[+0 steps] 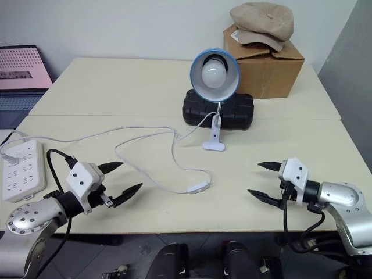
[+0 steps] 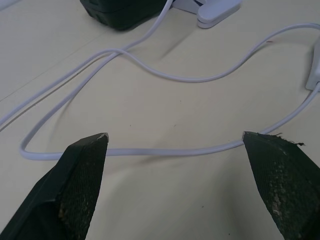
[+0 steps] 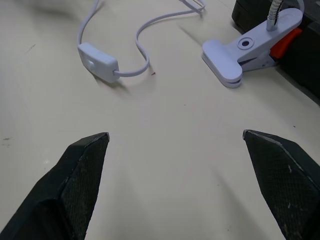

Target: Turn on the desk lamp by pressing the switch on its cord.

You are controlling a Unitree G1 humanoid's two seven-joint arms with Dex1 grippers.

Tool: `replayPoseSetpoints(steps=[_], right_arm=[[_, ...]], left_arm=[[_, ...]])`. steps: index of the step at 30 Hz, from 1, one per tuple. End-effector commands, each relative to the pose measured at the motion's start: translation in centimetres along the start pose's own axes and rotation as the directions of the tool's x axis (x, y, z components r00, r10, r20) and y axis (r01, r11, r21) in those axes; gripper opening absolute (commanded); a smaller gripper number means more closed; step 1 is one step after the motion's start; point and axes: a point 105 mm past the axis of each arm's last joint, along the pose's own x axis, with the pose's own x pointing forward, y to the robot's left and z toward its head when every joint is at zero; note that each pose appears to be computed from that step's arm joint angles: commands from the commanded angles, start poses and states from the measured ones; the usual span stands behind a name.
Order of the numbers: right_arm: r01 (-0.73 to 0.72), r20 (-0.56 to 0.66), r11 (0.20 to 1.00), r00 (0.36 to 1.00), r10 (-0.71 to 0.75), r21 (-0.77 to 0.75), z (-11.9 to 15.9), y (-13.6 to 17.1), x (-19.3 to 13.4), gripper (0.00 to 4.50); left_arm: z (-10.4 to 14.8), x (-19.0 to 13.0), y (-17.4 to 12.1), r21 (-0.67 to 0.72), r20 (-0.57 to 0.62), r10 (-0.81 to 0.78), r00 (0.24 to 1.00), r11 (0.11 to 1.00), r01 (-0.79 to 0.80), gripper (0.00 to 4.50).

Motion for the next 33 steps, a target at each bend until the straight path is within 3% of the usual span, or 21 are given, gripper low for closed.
replayPoseSetpoints(steps=[1,10,17,26,33], right_arm=[[-0.017,0.028,0.998,0.999,0.019,-0.053,0.8,-0.1,0.2,4.50],[-0.030,0.015,0.996,0.999,0.031,-0.079,0.6,-0.1,0.0,4.50],[-0.007,-0.006,0.998,1.000,0.007,-0.062,1.0,-0.1,-0.2,4.50],[0.011,-0.020,0.999,1.000,-0.012,-0.044,2.0,0.5,-0.4,4.50],[-0.015,-0.074,1.000,0.997,0.013,-0.023,2.6,2.4,-0.9,4.50]], left_arm=[[1.5,-0.1,-0.7,0.020,0.057,-0.028,0.998,0.999,0.027,4.47],[2.2,-0.1,-1.4,0.087,0.086,-0.040,0.996,0.996,0.032,4.47],[1.8,0.3,-3.0,0.061,0.073,-0.185,0.980,0.982,0.181,4.47],[2.2,2.5,-5.6,0.128,0.063,-0.344,0.937,0.934,0.335,4.47],[2.1,6.2,-6.9,0.170,0.055,-0.412,0.909,0.901,0.399,4.47]])
